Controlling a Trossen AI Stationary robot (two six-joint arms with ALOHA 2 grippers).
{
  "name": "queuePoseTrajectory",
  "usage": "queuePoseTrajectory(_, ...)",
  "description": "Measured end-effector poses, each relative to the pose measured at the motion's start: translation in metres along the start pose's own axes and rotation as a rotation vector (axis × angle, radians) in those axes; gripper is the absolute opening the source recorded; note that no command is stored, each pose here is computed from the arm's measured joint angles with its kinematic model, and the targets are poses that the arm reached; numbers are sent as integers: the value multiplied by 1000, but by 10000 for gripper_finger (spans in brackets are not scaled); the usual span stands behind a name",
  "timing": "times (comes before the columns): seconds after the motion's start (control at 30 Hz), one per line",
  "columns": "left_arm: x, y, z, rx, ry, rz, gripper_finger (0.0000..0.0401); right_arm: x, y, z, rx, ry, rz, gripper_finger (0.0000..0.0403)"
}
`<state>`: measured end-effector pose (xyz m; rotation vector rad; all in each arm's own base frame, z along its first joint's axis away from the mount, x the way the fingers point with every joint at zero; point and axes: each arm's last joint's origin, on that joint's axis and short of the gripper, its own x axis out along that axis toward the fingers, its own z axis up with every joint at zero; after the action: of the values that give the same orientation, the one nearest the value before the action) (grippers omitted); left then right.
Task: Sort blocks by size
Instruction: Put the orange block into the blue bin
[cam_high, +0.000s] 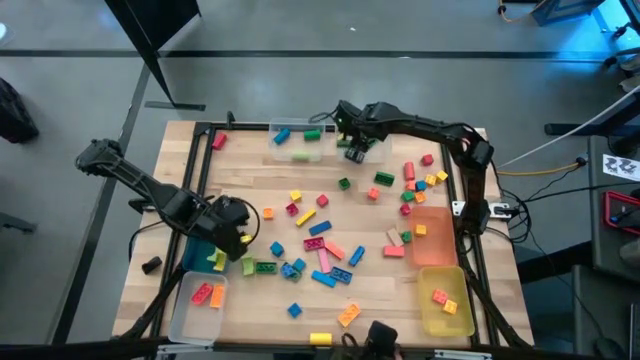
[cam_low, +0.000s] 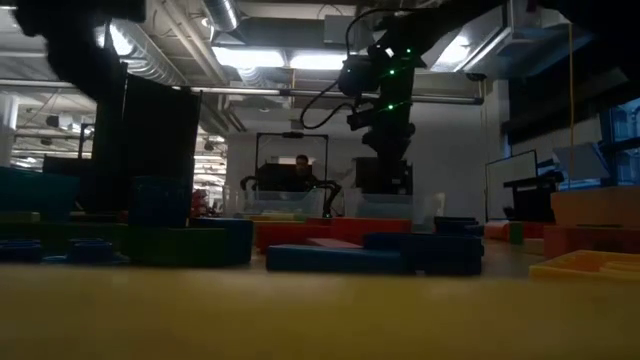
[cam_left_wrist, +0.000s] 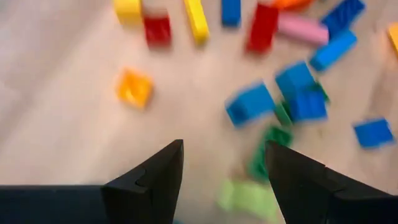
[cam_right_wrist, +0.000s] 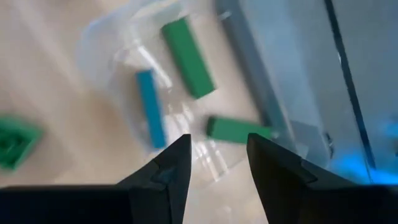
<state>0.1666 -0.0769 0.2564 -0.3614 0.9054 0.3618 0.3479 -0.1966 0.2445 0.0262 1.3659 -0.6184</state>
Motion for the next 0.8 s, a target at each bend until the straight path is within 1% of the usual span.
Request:
queuePoseTrajectory(0.07, 1, 0, 3, 51, -66, 40, 209, -4, 7, -5, -33, 44, 9, 158)
queuePoseTrajectory(0.13, 3, 1, 6, 91, -97, 71, 209, -12, 14, -12, -75, 97, 13, 158)
queuePoseTrajectory(0.23, 8, 1, 10, 99, -118, 87, 209, -30, 18, -24, -125, 156, 11, 159)
queuePoseTrajectory(0.33, 16, 2, 13, 102, -144, 82, 209, -56, 20, -35, -149, 149, 14, 159)
queuePoseTrajectory(0.47, 25, 5, 18, 151, -149, 106, 209, -99, 21, -48, -106, 39, 17, 159)
queuePoseTrajectory(0.57, 29, 7, 22, 179, -151, 126, 209, -131, 22, -63, -72, -55, 42, 159)
queuePoseTrajectory(0.7, 35, 11, 27, 187, -134, 158, 209, -165, 29, -92, 0, -156, 78, 159)
queuePoseTrajectory(0.8, 39, 14, 29, 175, -128, 175, 209, -180, 41, -117, 55, -198, 123, 159)
